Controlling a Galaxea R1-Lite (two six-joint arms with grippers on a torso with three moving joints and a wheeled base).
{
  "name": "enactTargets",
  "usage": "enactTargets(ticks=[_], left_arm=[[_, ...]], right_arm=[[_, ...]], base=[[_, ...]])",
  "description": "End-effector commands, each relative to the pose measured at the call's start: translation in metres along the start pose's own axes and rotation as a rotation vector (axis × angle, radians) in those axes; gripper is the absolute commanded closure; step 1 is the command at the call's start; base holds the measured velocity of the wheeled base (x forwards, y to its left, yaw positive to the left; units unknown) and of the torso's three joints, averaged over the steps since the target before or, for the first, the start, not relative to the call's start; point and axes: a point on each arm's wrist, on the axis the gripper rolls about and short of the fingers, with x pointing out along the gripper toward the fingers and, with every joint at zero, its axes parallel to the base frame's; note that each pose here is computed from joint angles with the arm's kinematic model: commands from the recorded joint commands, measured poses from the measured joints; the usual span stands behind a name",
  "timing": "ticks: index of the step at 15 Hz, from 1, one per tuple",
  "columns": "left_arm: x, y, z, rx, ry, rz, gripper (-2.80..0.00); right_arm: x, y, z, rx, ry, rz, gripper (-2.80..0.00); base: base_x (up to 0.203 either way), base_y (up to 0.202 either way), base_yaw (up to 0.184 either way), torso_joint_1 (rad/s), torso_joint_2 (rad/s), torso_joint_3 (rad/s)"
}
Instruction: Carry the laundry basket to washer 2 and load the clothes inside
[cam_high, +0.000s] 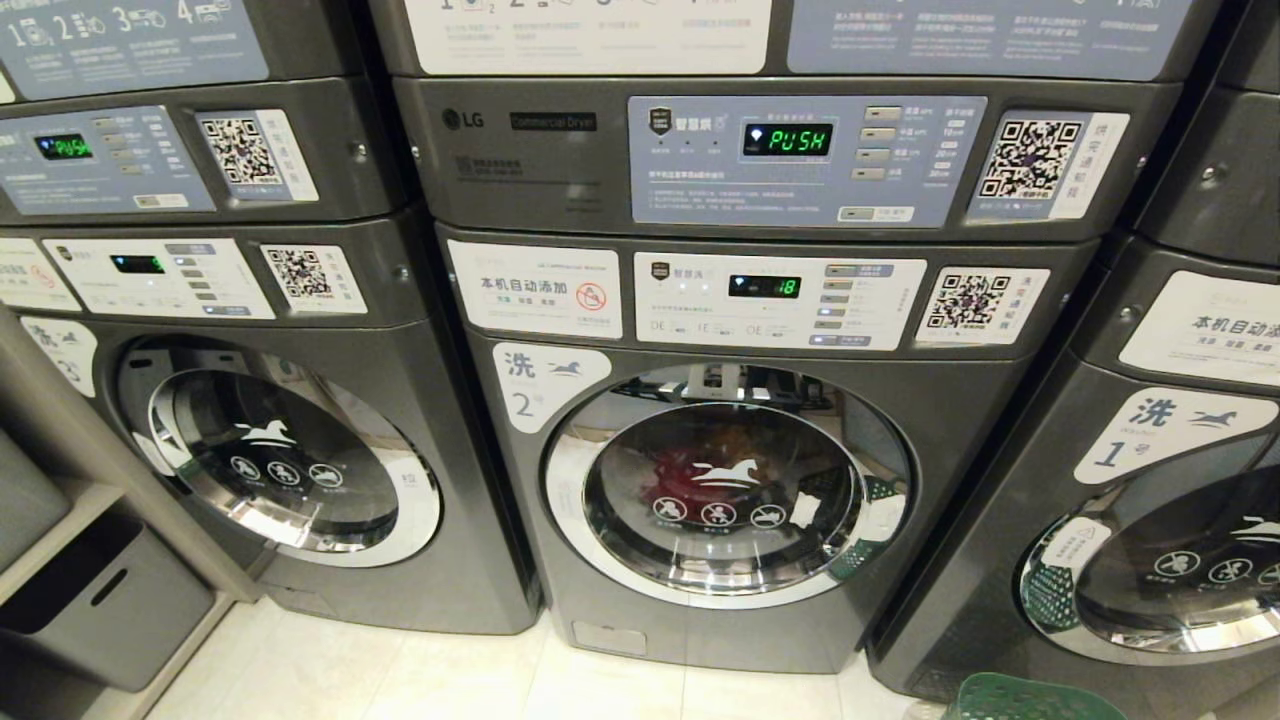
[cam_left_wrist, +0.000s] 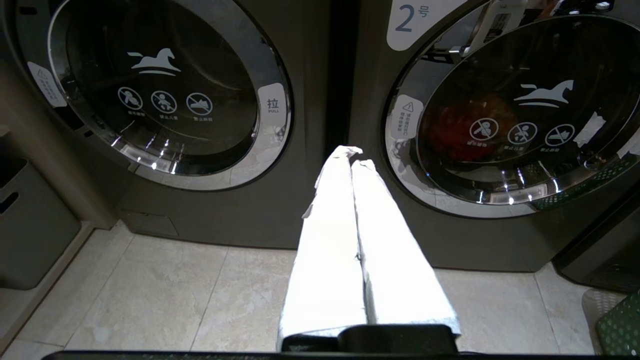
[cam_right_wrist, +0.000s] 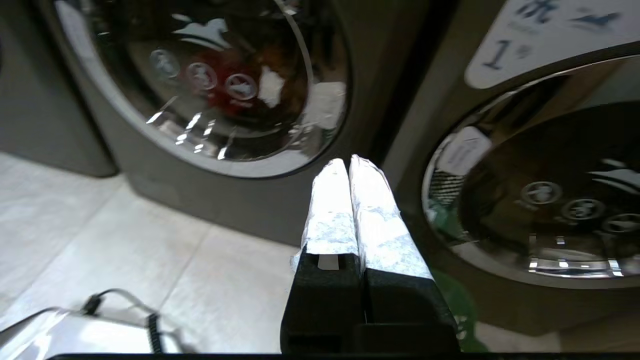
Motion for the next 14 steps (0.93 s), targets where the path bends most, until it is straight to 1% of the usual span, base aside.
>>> enactTargets(ticks=[1, 9, 12, 14], left_arm=[[0.0004, 0.0, -0.0016, 0.0, 0.004, 0.001, 0.0], [0.0004, 0.0, -0.0016, 0.0, 0.005, 0.0, 0.0], [0.0004, 0.0, -0.0017, 0.0, 0.006, -0.001, 0.0], [0.0004, 0.0, -0.0017, -0.001, 0.005, -0.001, 0.0]], right_arm=[[-0.0029, 0.0007, -0.0061, -0.014, -0.07, -0.052, 0.0], [-0.0029, 0.0007, -0.006, 0.0, -0.071, -0.052, 0.0], [-0.0029, 0.0007, -0.0058, -0.009, -0.073, -0.05, 0.0], [-0.003, 0.0005, -0.0055, 0.006, -0.074, -0.055, 0.0]], base=[[0.0, 0.0, 0.0, 0.0, 0.0, 0.0], [0.0, 0.0, 0.0, 0.0, 0.0, 0.0], [0.0, 0.0, 0.0, 0.0, 0.0, 0.0], [0.0, 0.0, 0.0, 0.0, 0.0, 0.0]])
